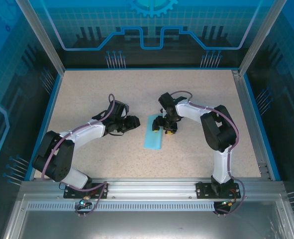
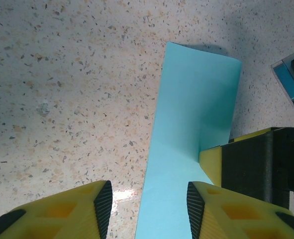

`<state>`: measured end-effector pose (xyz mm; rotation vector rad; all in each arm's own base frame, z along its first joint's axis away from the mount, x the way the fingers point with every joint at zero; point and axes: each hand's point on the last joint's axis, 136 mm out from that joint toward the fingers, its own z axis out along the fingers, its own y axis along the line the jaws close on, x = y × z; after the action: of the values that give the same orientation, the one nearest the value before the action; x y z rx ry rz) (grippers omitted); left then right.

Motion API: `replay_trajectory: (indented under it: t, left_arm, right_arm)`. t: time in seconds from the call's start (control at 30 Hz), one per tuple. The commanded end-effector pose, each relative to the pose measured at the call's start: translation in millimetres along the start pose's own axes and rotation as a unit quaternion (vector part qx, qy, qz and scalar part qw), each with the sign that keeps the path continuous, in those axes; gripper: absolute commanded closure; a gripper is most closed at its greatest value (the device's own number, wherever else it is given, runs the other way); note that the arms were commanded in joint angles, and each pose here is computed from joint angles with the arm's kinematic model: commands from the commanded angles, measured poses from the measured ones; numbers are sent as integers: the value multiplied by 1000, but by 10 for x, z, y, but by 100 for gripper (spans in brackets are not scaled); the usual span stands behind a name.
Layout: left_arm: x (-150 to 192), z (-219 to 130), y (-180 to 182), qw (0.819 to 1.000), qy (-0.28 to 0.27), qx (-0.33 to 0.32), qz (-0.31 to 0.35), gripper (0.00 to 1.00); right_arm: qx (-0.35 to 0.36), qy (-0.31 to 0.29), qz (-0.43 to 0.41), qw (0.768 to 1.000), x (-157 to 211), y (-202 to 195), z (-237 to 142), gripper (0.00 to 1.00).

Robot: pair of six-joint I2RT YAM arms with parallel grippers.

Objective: Fold a paper plane with a square sheet of paper (pick it up from the middle)
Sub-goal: Fold the square sheet of paper in half at the center of the table.

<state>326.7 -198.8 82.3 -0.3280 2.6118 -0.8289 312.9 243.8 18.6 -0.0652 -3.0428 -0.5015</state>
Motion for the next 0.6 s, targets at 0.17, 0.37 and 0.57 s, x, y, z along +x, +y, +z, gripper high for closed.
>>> replay_trajectory:
  t: [0.17, 0.37, 0.57]
  left_arm:
    - [44, -32, 53, 1000, 0, -9, 12, 53]
    - [59, -19, 24, 1000, 6, 0, 14, 53]
    - [101, 26, -119, 999, 29, 37, 17, 61]
  right_arm:
    - [93, 47, 23, 994, 187, -439, 286, 33]
    - [99, 47, 23, 994, 191, -465, 292, 33]
    - [105, 48, 22, 993, 195, -492, 301, 34]
